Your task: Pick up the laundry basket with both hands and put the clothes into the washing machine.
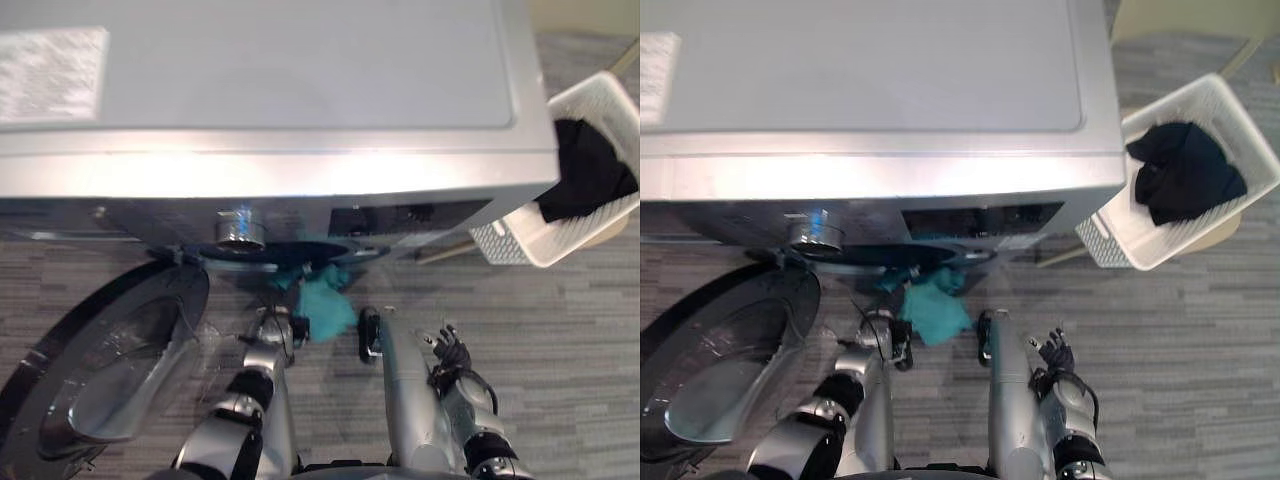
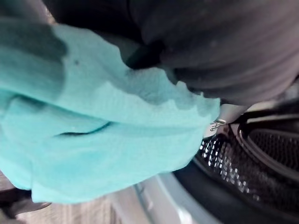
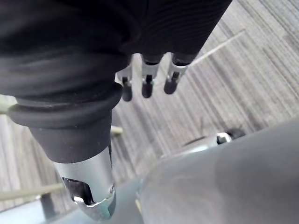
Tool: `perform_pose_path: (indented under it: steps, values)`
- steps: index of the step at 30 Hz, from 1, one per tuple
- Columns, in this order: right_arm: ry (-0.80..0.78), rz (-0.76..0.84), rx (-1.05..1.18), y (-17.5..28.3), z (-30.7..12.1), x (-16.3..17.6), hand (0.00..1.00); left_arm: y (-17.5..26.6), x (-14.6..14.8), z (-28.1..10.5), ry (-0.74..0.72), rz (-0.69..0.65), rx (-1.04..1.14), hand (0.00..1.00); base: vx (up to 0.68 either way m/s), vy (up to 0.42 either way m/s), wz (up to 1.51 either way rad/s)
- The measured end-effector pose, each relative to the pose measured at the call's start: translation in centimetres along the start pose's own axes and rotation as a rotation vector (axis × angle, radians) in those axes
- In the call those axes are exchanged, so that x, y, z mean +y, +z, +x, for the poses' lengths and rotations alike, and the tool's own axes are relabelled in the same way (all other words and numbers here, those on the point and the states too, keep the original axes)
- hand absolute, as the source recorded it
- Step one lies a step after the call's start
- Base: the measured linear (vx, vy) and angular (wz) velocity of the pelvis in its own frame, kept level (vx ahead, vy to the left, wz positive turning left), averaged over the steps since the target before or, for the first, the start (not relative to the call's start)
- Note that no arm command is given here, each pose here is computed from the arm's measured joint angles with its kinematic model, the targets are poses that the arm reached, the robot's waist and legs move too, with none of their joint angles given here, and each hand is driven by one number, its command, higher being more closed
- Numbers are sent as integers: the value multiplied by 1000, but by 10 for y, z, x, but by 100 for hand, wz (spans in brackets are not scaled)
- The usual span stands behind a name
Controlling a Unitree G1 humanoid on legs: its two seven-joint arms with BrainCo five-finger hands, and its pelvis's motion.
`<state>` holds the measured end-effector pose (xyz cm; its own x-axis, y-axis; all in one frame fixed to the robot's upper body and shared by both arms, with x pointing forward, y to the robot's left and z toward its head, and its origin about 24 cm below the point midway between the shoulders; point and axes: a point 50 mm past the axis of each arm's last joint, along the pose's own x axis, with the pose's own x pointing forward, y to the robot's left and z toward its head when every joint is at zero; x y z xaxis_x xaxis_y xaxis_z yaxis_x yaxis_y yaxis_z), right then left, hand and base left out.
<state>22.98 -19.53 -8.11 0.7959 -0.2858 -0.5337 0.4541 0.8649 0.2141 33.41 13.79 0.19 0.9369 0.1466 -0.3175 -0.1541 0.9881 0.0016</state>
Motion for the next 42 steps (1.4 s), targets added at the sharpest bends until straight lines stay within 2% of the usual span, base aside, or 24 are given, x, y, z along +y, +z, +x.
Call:
perform_pose_path:
  steps: [2,4,5,11,12,15,18,20,21,22,23,25,27,29,31,34,36,38,39,41,42]
  values:
    - [26,10,-59,10,-1,6,0,54,21,15,91,-76,-125,100,-74,-30,-22]
    - [36,7,-82,14,-2,7,0,86,32,21,128,-100,-203,100,-38,-23,-21]
    - [40,6,-92,15,-3,7,0,117,41,22,153,-123,-281,100,-19,-23,-23]
    - [27,-15,-89,12,-5,-1,0,238,39,-2,79,-240,-659,100,26,-4,-18]
    - [15,-20,-75,7,-8,-7,0,248,34,-12,49,-257,-739,100,28,-1,-10]
    - [8,-27,-67,2,-11,-12,0,260,28,-20,29,-257,-784,100,-19,-12,1]
    - [23,-33,-93,6,-13,-12,0,275,27,-26,53,-116,-846,100,-103,-27,-7]
    - [35,-14,-128,10,-16,-14,0,287,27,-34,170,206,-950,100,-120,-18,-8]
    - [40,-12,-130,10,-17,-14,0,290,27,-35,195,269,-973,100,-85,5,-10]
    - [52,-15,-145,12,-17,-13,0,295,26,-39,241,386,-1019,100,-56,19,-12]
    - [56,-17,-150,12,-17,-13,0,298,25,-41,270,460,-1043,0,-65,59,-16]
    - [57,-18,-158,12,-18,-13,0,300,24,-42,329,602,-1076,0,-40,66,-12]
    - [49,-22,-147,9,-19,-16,0,301,19,-38,401,812,-1077,0,-9,48,-3]
    - [49,-26,-138,8,-19,-17,0,300,15,-32,420,934,-1030,0,7,40,2]
    - [44,-15,-124,5,-19,-19,0,298,13,-26,401,973,-977,0,4,14,2]
    - [43,-13,-107,1,-20,-21,0,296,23,-16,371,919,-868,0,-5,12,-5]
    - [47,-16,-81,-3,-21,-22,0,295,30,-10,345,828,-798,0,-16,0,-1]
    - [52,-20,-40,-10,-21,-22,0,290,43,-1,290,632,-683,0,-47,2,-9]
    - [51,-21,-34,-11,-22,-22,0,290,46,0,278,582,-658,0,-56,5,-11]
    - [49,-24,-5,-14,-22,-23,0,287,50,3,184,296,-597,0,-39,4,-6]
    - [48,-24,0,-15,-22,-23,0,287,50,4,161,218,-586,0,0,0,0]
